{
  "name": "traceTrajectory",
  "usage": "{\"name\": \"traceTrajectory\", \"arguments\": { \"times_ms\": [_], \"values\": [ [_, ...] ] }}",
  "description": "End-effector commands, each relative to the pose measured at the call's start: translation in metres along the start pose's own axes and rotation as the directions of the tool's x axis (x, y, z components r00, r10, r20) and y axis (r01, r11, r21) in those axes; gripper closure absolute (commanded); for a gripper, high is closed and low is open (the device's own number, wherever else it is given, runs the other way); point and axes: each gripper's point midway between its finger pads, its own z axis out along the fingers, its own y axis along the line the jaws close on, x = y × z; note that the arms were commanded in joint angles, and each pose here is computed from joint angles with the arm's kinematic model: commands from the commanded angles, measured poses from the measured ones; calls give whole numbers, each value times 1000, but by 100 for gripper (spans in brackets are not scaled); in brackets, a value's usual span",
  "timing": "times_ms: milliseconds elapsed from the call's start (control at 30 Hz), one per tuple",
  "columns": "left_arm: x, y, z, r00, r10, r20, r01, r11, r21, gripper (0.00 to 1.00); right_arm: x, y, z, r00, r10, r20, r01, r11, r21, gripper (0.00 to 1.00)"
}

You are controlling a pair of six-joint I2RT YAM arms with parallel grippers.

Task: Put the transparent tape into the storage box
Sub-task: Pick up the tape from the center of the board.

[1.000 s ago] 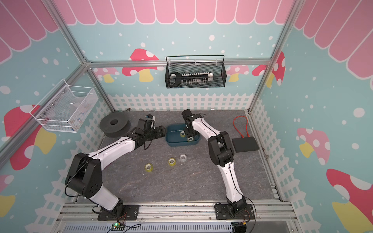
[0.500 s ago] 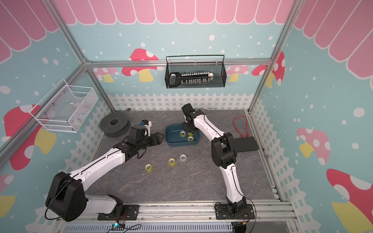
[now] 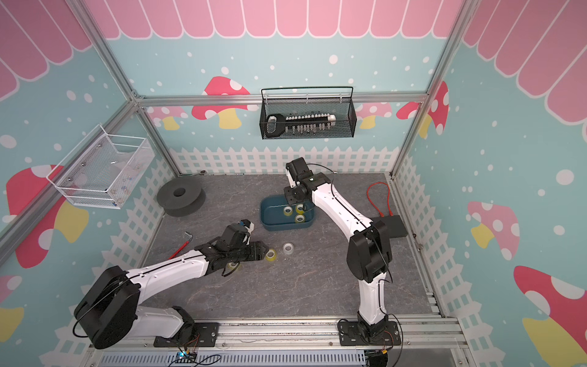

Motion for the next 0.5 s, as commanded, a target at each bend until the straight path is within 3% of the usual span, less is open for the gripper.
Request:
{"name": "traceTrajectory", "arguments": {
  "times_ms": [0,467],
  "values": [
    [1,-11,12,1000,12,-22,-12,1000,18,27,2,1,-5,1000,16,19,-16,1000,-4,55],
    [-3,-7,32,998,20,-62,-22,999,-34,45,14,-5,-23,998,42,48,-43,999,19,57]
  ]
}}
